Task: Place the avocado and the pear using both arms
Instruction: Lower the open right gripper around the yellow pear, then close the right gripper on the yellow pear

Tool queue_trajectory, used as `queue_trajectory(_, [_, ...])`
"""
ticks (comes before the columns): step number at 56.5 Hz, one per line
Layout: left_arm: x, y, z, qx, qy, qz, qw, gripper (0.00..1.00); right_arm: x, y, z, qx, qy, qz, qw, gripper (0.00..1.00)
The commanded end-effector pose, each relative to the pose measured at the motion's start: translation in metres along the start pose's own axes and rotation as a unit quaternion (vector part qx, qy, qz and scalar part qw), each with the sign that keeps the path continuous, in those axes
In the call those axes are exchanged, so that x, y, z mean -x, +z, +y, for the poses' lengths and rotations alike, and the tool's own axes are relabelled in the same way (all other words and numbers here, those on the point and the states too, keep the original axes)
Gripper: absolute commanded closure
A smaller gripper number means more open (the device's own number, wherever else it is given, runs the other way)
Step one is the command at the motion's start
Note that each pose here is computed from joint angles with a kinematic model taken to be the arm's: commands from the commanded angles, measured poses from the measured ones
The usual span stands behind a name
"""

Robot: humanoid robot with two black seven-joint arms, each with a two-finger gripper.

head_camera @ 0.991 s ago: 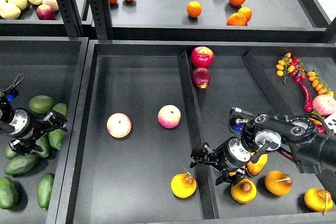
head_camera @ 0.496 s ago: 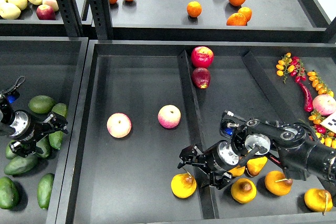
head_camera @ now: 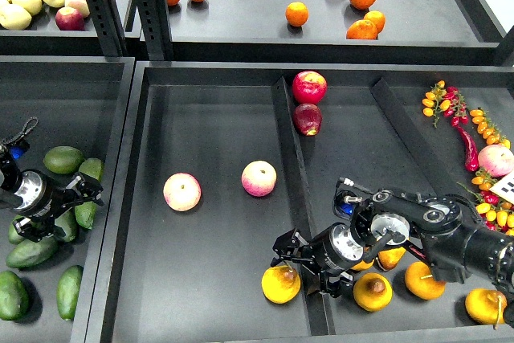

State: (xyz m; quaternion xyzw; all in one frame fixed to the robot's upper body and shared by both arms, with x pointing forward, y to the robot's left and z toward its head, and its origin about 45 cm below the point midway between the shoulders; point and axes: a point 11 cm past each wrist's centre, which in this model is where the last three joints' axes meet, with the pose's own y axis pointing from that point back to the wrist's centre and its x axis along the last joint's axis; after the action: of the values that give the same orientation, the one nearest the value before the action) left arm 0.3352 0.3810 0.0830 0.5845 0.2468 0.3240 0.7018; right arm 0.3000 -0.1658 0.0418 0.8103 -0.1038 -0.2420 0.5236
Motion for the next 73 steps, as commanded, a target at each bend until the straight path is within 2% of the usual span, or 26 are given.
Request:
queue_trajectory(1, [0.000, 0.000, 0.000, 0.000, 0.000, 0.001, 1.000, 0.02, -0.001, 0.000, 0.000, 0.005, 0.005, 0.007, 1.000, 0.00])
queue_trajectory(44, [0.004, 0.001, -0.003, 0.000, -0.004, -0.001, 1.000, 0.02, -0.021, 0.000, 0.009, -0.024, 0.027, -0.039, 0.999, 0.00])
queue_trajectory(73, [0.006, 0.004, -0.004, 0.001, -0.006, -0.003, 1.000, 0.02, -0.009, 0.000, -0.004, -0.027, 0.009, -0.045, 0.999, 0.00])
